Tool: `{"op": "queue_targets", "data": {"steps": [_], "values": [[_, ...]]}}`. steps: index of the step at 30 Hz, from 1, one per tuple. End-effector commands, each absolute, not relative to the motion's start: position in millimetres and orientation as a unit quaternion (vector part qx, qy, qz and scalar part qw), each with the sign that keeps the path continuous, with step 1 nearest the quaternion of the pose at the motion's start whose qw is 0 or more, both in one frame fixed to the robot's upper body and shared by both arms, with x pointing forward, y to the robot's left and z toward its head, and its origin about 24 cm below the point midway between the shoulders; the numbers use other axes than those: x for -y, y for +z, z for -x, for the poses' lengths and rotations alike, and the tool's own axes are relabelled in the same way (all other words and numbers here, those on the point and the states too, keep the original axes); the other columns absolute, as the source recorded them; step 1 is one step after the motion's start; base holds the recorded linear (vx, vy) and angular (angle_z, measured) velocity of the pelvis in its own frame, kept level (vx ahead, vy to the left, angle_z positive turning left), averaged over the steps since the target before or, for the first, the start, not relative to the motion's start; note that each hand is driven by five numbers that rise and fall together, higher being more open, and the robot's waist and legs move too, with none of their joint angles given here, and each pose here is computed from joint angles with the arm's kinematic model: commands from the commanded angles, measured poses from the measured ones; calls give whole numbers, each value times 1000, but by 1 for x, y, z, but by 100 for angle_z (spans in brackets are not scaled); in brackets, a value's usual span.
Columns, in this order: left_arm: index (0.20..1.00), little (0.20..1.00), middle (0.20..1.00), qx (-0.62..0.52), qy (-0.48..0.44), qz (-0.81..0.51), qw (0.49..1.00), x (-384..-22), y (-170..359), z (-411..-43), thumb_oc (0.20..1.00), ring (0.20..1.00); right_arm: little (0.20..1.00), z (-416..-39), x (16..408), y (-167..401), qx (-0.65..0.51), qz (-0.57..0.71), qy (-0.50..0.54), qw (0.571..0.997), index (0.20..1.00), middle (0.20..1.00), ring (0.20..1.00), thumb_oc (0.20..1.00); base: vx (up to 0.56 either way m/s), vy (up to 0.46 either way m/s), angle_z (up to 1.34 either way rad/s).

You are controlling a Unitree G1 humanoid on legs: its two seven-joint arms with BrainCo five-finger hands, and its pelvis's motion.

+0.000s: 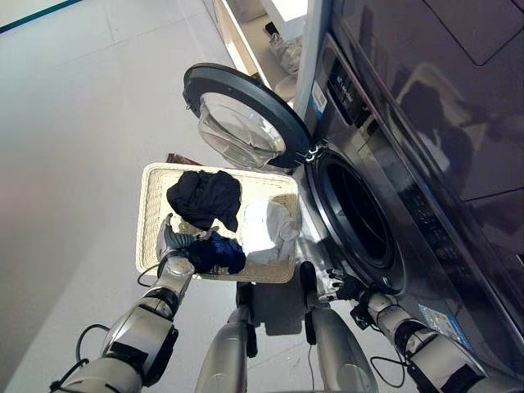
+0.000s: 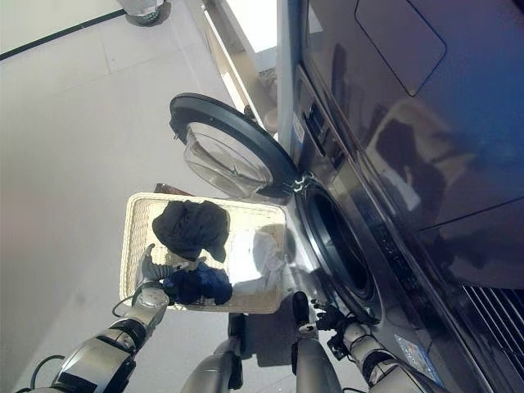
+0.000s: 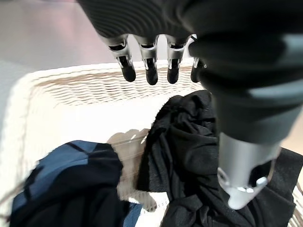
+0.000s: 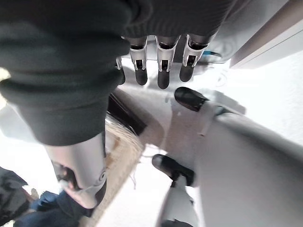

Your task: Put the clothes into the washing machine.

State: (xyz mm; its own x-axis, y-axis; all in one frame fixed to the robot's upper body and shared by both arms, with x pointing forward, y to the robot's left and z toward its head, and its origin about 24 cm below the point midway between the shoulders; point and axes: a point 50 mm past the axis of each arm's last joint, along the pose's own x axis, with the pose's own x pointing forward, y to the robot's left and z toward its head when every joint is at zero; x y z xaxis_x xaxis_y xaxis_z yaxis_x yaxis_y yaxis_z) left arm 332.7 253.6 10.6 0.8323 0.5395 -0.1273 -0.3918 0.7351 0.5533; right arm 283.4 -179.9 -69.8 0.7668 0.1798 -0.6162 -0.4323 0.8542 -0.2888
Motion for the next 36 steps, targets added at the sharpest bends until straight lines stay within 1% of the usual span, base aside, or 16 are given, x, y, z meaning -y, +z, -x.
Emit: {"op": "queue_targets", "data": {"steps": [1,6,7,10,11,12,13,15,16,18,19,26,29,31,33,36], "values": [[1000,1000,1000,-122,293,-263,911,-276,40,-345,1000,1000,1000,-290,158,-64,-266,194,189,925,1000,1000,1000,1000,-105,0,-5],[1000,1000,1000,-106,327,-244,907,-288,62,-353,1000,1000,1000,-298,149,-54,-242,193,198,930,1000,1000,1000,1000,-44,25,-12],[1000,1000,1000,-105,356,-246,895,-295,69,-353,1000,1000,1000,-300,148,-52,-236,194,200,931,1000,1000,1000,1000,-24,29,-14],[1000,1000,1000,-96,406,-232,879,-304,80,-352,1000,1000,1000,-300,148,-51,-230,190,198,934,1000,1000,1000,1000,-6,4,-4],[1000,1000,1000,-83,439,-219,867,-308,88,-353,1000,1000,1000,-301,147,-50,-226,187,198,935,1000,1000,1000,1000,1,-9,-5],[1000,1000,1000,-78,451,-210,864,-309,91,-353,1000,1000,1000,-301,147,-49,-225,185,197,936,1000,1000,1000,1000,10,-40,-5],[1000,1000,1000,-49,492,-168,853,-314,105,-354,1000,1000,1000,-301,144,-48,-217,177,200,939,1000,1000,1000,1000,10,-54,-2],[1000,1000,1000,-39,505,-143,850,-315,113,-356,1000,1000,1000,-301,142,-47,-211,171,202,941,1000,1000,1000,1000,11,-72,-1],[1000,1000,1000,-19,517,-108,849,-316,120,-357,1000,1000,1000,-302,139,-46,-205,163,204,943,1000,1000,1000,1000,18,-73,-1],[1000,1000,1000,-7,522,-78,849,-315,126,-359,1000,1000,1000,-302,135,-44,-198,155,205,946,1000,1000,1000,1000,13,-60,-2],[1000,1000,1000,17,527,-42,849,-314,139,-363,1000,1000,1000,-304,132,-41,-188,145,206,949,1000,1000,1000,1000,9,-55,-4],[1000,1000,1000,76,508,-48,856,-302,183,-379,1000,1000,1000,-308,125,-30,-156,115,205,959,1000,1000,1000,1000,12,-12,-2],[1000,1000,1000,117,503,-22,856,-297,203,-383,1000,1000,1000,-309,125,-26,-144,106,203,963,1000,1000,1000,1000,12,-3,0],[1000,1000,1000,158,488,27,858,-293,219,-385,1000,1000,1000,-307,124,-26,-137,103,205,964,1000,1000,1000,1000,20,-11,2],[1000,1000,1000,167,473,31,865,-289,225,-387,1000,1000,1000,-306,124,-26,-135,101,205,964,1000,1000,1000,1000,0,0,0],[1000,1000,1000,162,441,-3,883,-280,232,-394,1000,1000,1000,-304,124,-26,-131,98,206,965,1000,1000,1000,1000,13,1,0]]}}
